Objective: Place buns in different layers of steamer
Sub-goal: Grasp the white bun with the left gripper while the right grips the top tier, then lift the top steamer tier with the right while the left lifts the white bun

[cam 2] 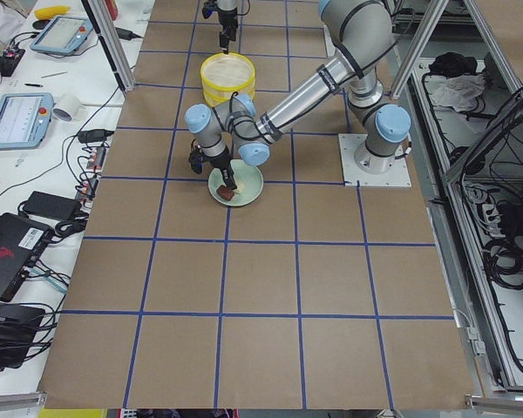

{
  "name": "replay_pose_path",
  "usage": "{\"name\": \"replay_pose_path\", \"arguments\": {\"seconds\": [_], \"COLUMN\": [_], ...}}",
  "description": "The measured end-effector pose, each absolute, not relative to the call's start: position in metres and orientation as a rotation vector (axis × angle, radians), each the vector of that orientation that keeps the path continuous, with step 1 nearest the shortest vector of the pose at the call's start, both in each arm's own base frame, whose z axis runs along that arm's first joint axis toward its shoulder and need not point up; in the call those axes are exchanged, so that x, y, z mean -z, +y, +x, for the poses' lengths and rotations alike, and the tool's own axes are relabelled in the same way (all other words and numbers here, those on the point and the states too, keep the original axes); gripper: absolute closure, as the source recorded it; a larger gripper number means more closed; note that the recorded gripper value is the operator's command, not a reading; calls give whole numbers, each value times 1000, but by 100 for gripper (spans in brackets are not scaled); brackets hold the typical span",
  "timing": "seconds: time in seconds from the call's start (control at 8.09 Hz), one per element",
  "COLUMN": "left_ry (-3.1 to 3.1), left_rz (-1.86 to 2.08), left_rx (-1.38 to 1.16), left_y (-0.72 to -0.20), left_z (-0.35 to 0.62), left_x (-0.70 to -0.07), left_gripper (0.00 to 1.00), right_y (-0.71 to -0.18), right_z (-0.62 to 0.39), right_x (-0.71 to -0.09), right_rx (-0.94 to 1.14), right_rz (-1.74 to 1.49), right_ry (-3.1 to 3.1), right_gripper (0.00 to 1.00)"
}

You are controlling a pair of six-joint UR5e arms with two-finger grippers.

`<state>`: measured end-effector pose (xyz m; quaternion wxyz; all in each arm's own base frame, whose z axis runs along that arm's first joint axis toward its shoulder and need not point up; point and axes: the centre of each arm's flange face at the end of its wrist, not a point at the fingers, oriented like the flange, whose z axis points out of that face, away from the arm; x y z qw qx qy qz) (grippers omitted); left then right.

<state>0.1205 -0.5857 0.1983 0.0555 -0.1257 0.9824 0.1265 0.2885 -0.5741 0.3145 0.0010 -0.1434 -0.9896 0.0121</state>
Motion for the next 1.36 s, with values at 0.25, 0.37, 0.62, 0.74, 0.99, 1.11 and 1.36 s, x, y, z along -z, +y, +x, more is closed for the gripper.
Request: {"name": "replay_pose_path", "arguments": {"seconds": [0.25, 0.37, 0.62, 0.74, 0.99, 1.11, 1.36], "left_ry": [2939, 2930, 2895, 2884, 2878, 2880, 2885], "left_rz": [-367, -363, -363, -366, -341, -310, -284], "left_rx": [-400, -402, -401, -392, -335, -294, -236], "left_y": [-583, -582, -579, -578, -575, -574, -573], "left_z": [124, 125, 127, 126, 108, 90, 49], "left_x": [-198, -200, -213, -226, -263, -282, -319], "left_gripper": [100, 100, 100, 100, 100, 100, 100], "right_y": [-578, -578, -578, -578, -577, -577, -566], "right_z": [294, 295, 295, 295, 295, 295, 292], "right_x": [-285, -278, -275, -275, -277, -280, -308], "right_rx": [19, 38, 49, 50, 48, 46, 43], "right_rz": [-388, -377, -355, -347, -342, -342, -334], "right_ry": [-3101, -3102, -3106, -3107, -3109, -3109, -3110], "right_gripper": [46, 69, 85, 85, 87, 87, 87]}}
